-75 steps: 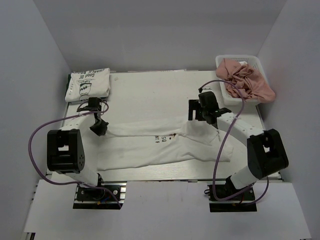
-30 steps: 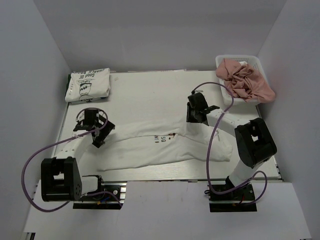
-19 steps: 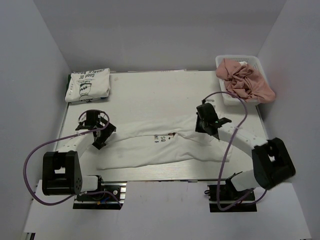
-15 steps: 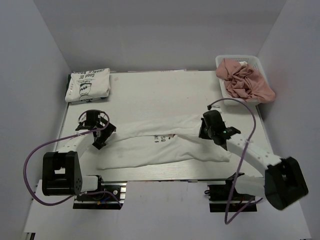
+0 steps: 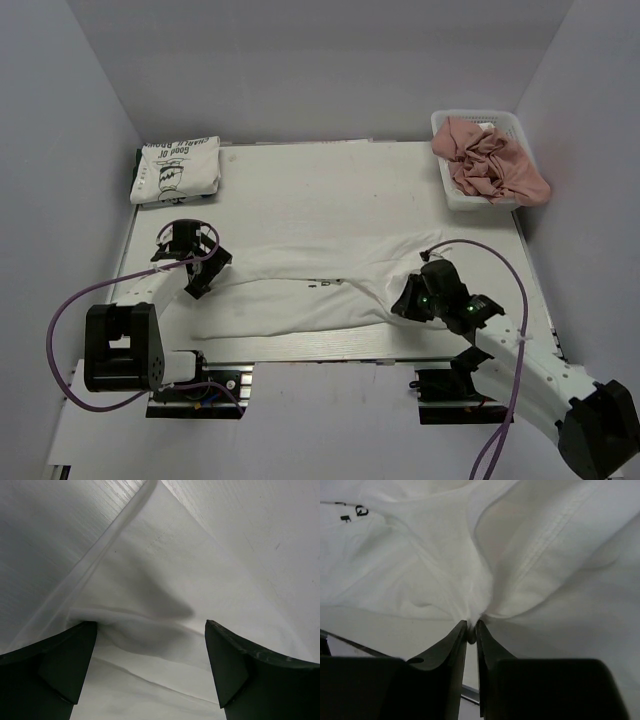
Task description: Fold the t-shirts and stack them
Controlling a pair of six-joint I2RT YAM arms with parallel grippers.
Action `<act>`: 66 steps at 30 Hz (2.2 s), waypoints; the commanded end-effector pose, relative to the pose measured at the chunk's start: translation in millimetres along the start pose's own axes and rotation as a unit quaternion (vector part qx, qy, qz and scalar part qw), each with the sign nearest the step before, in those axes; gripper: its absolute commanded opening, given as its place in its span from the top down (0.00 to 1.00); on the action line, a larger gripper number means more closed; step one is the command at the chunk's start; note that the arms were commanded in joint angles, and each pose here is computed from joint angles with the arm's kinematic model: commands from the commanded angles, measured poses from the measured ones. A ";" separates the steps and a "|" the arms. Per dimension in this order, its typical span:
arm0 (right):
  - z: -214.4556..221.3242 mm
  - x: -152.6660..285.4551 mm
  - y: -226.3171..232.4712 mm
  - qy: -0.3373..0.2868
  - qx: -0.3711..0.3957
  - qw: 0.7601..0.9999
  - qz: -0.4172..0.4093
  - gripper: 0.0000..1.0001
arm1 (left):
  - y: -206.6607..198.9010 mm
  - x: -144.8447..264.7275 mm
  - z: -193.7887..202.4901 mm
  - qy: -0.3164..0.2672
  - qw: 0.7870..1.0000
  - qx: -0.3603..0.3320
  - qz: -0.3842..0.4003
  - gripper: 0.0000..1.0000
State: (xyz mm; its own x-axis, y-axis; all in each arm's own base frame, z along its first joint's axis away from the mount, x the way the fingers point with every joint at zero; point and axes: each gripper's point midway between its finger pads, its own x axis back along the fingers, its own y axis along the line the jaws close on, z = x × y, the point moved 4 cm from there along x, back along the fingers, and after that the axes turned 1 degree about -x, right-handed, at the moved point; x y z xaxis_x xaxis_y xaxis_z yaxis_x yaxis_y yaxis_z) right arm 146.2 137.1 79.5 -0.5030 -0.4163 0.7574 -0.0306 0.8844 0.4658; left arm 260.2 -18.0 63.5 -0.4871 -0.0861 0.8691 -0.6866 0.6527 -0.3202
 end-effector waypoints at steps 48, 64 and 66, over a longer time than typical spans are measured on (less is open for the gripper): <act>-63.1 39.0 11.6 -0.065 0.063 0.991 0.098 0.09 | 18.7 -0.4 -8.7 -0.015 0.997 -0.019 -0.067 0.00; -28.6 -46.0 18.5 0.046 0.053 0.997 0.023 0.09 | 4.9 9.0 -13.6 -0.016 0.999 -0.021 -0.043 0.00; -26.8 -53.8 2.9 0.048 0.048 0.995 0.074 0.09 | 10.1 5.0 -8.7 -0.007 0.998 -0.022 -0.052 0.00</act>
State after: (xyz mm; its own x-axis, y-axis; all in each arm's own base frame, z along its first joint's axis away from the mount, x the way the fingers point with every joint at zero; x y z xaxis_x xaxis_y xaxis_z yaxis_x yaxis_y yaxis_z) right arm 190.5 159.9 64.9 -0.4152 -0.3500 0.8397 -0.0955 0.9347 0.3423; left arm 262.2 -5.8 74.0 -0.4469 -0.1628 0.8796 -0.7069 0.6669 -0.2357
